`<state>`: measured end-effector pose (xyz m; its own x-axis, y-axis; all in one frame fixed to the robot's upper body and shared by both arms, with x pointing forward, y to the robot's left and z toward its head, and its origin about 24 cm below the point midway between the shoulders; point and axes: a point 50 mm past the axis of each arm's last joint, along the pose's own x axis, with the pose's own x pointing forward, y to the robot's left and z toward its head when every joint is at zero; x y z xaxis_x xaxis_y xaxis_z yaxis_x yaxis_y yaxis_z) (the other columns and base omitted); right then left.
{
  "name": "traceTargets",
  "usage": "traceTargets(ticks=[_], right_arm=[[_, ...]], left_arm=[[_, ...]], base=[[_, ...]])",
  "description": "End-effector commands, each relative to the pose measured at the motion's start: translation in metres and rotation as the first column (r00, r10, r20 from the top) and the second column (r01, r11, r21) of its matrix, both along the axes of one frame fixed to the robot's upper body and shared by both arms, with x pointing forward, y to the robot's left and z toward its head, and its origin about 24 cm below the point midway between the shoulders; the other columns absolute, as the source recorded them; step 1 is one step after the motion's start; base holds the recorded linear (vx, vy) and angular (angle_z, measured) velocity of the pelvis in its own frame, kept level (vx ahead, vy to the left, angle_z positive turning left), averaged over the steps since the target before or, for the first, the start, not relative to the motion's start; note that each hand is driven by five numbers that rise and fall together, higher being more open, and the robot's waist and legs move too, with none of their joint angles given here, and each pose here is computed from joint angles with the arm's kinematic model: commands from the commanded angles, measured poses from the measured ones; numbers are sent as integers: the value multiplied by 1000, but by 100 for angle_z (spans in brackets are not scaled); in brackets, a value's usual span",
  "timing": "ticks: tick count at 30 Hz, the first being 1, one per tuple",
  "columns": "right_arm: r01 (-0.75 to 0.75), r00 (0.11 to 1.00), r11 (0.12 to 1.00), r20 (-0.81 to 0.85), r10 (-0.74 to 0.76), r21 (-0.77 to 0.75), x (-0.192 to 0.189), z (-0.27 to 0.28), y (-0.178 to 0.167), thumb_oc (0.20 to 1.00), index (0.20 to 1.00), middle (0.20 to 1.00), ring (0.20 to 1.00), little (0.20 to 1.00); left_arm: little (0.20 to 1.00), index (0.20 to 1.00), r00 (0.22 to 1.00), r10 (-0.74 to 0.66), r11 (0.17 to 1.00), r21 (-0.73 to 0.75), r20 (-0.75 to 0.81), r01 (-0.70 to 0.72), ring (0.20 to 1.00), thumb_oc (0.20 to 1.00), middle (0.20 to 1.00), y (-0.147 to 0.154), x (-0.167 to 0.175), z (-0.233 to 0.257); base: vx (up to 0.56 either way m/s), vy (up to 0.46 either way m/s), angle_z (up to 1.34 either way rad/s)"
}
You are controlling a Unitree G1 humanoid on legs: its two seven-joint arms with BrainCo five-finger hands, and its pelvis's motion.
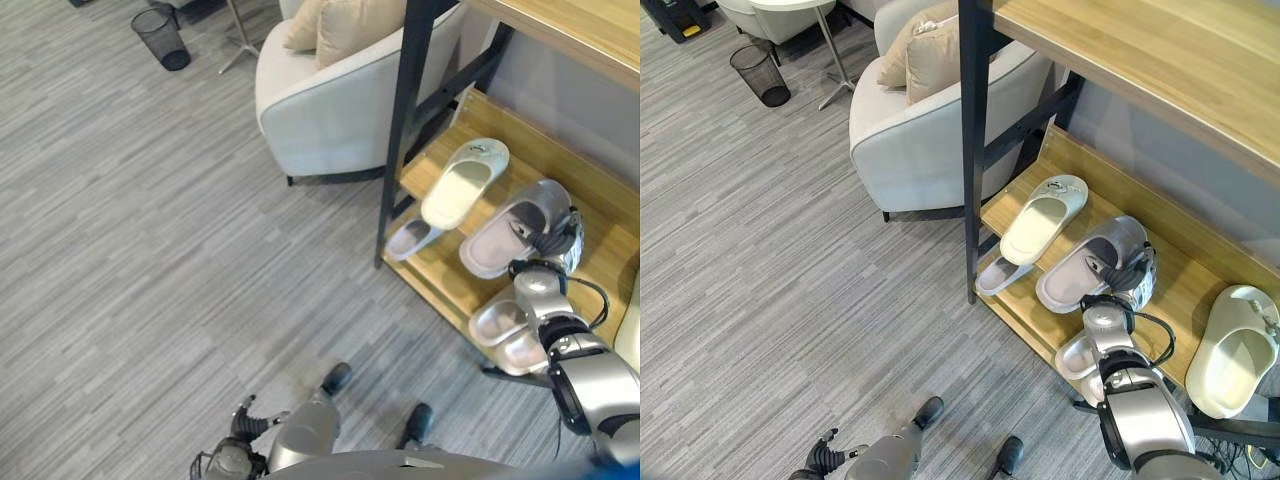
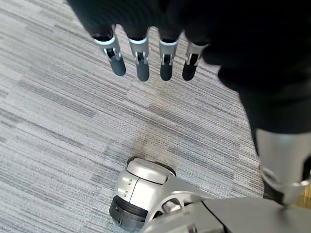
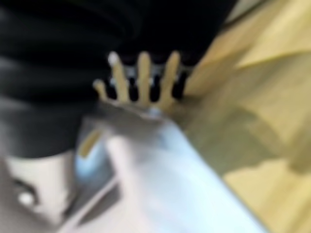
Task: Arrange the slippers neatly on the shoe rack.
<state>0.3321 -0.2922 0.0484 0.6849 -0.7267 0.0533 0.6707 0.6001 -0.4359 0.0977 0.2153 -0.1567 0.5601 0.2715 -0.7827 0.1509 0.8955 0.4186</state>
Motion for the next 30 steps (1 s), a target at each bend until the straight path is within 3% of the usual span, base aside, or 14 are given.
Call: traceTargets(ticks=[1,16,27,30], right_arm=[[-26,999,1000,22,26,3,3,9,-5,200,200,200,200,200],[-53,998,999,-38,53,9,-10,-18,5,200,200,200,200,200],[-323,947,943,-19,322,-81,-46,-36,34,200,200,200,200,200],[-406,914,913,-4,406,-43,-63,-42,42,200,200,200,200,200]], left_arm=[[1000,1000,998,-17,1000,-24,-68,15,1000,1000,1000,-9,-12,-6],[1000,1000,999,7,1000,-9,-43,-7,1000,1000,1000,-3,0,-3],[1000,1000,996,82,997,3,19,-82,1000,1000,1000,10,19,4],[1000,1000,993,120,993,-6,9,-120,1000,1000,1000,16,15,4]], base=[[-14,25,-15],[0,15,-13],[25,-13,-7],[9,-52,-10]])
